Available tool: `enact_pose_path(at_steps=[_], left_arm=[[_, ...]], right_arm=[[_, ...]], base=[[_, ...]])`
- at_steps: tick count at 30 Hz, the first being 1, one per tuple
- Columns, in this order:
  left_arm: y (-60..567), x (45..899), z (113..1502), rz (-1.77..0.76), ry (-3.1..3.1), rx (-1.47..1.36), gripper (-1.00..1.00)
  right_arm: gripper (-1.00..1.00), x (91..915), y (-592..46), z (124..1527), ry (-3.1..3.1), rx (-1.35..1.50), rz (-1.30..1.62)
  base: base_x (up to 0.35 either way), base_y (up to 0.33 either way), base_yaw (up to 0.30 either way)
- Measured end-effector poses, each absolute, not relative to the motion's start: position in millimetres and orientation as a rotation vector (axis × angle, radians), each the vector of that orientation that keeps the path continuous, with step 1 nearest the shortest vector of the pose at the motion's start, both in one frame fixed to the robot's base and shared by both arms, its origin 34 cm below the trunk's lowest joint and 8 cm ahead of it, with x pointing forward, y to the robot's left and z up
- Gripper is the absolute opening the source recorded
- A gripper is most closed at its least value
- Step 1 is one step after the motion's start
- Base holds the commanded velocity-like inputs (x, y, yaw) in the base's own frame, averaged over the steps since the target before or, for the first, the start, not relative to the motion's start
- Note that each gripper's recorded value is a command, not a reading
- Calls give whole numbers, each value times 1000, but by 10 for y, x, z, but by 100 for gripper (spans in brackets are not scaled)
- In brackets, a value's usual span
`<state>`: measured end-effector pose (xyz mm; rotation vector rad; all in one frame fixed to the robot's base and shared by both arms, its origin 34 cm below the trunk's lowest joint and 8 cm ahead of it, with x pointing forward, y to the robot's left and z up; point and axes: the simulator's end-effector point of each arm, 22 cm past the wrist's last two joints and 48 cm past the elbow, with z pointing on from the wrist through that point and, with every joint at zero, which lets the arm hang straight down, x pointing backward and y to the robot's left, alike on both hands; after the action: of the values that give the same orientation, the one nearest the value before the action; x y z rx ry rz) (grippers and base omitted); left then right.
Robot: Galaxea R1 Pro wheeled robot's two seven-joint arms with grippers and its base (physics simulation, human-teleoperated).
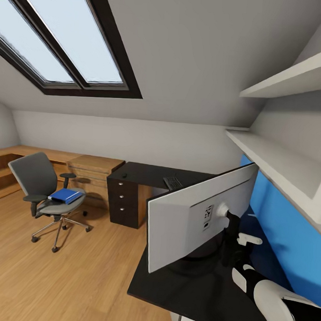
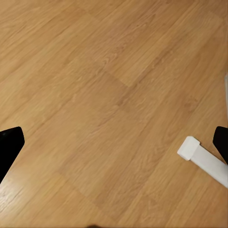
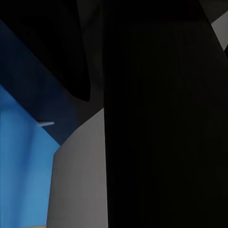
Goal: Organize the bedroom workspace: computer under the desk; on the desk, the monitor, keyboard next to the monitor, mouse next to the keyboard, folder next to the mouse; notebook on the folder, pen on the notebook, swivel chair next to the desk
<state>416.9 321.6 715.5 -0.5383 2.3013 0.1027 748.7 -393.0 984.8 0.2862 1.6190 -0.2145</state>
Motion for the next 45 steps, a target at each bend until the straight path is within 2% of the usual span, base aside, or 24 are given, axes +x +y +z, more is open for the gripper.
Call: enact_pose_path(at_steps=[45], left_arm=[[3283,4176,7172,124,2267,-540,100]], right_arm=[[-100,7488,-3947,9840,1619,289,-219]], base=[[18,-17,0]])
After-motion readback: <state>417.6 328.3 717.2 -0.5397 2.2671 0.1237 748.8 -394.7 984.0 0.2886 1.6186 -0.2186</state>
